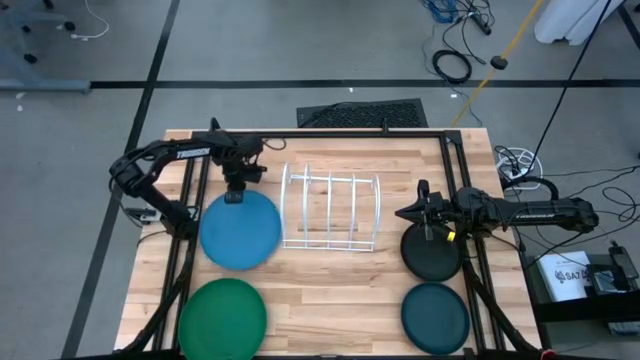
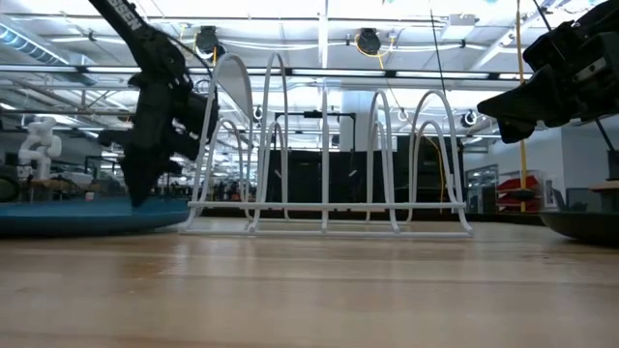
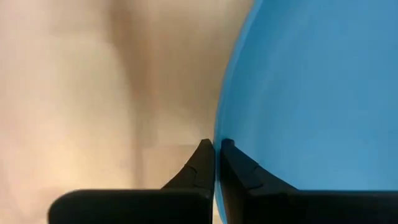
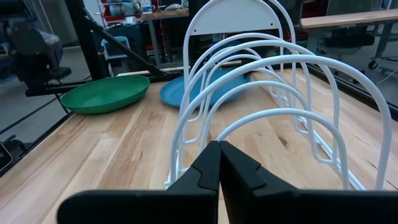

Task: Sort dishes
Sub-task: Put the blue plate in the dish rack

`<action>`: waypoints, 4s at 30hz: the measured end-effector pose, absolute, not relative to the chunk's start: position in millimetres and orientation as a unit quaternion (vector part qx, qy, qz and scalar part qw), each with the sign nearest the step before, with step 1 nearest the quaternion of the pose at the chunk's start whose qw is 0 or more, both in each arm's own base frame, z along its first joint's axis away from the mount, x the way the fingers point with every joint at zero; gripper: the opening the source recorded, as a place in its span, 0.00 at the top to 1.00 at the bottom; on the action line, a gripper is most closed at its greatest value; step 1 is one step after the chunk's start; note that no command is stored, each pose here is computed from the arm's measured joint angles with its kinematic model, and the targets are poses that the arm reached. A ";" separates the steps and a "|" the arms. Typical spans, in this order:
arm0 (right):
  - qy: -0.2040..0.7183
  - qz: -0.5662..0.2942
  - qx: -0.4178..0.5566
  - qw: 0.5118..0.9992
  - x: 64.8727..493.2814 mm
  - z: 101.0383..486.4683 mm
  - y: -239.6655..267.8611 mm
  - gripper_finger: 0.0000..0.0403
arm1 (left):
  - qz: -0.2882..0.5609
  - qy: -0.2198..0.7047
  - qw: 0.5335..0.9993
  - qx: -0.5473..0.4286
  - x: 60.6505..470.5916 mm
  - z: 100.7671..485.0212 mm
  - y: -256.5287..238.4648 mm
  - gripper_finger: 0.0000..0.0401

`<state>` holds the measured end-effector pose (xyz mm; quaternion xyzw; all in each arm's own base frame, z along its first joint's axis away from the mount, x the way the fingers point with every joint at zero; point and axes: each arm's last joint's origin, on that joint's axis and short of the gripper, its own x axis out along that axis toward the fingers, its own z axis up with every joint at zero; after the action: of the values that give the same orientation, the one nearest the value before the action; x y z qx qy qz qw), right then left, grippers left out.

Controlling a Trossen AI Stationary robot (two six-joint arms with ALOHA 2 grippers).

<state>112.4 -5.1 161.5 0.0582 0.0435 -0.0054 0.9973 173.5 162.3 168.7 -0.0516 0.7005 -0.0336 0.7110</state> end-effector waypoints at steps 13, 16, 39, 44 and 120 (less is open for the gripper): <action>0.043 -0.005 0.058 0.997 112.4 161.5 -5.1 1.00 | 0.083 0.697 0.712 0.011 171.0 282.3 167.4 0.98; 0.044 -0.005 0.058 0.997 112.4 161.5 -5.1 1.00 | 0.122 0.682 0.721 0.012 166.1 313.6 163.8 0.98; 0.043 -0.005 0.058 0.997 112.4 161.5 -5.1 1.00 | 0.441 0.498 0.747 0.006 106.9 467.8 110.6 0.98; 0.044 -0.005 0.058 0.997 112.4 161.4 -5.1 1.00 | 0.485 0.450 0.749 0.015 104.2 485.3 99.6 0.98; 0.042 -0.003 0.011 0.999 112.5 161.8 -5.1 1.00 | 0.407 0.018 0.912 0.040 321.7 430.0 -249.5 0.98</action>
<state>112.5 -5.1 161.8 0.0106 0.0419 -0.0032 0.9991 321.7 -249.5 430.0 0.0403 0.0180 0.4075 0.9121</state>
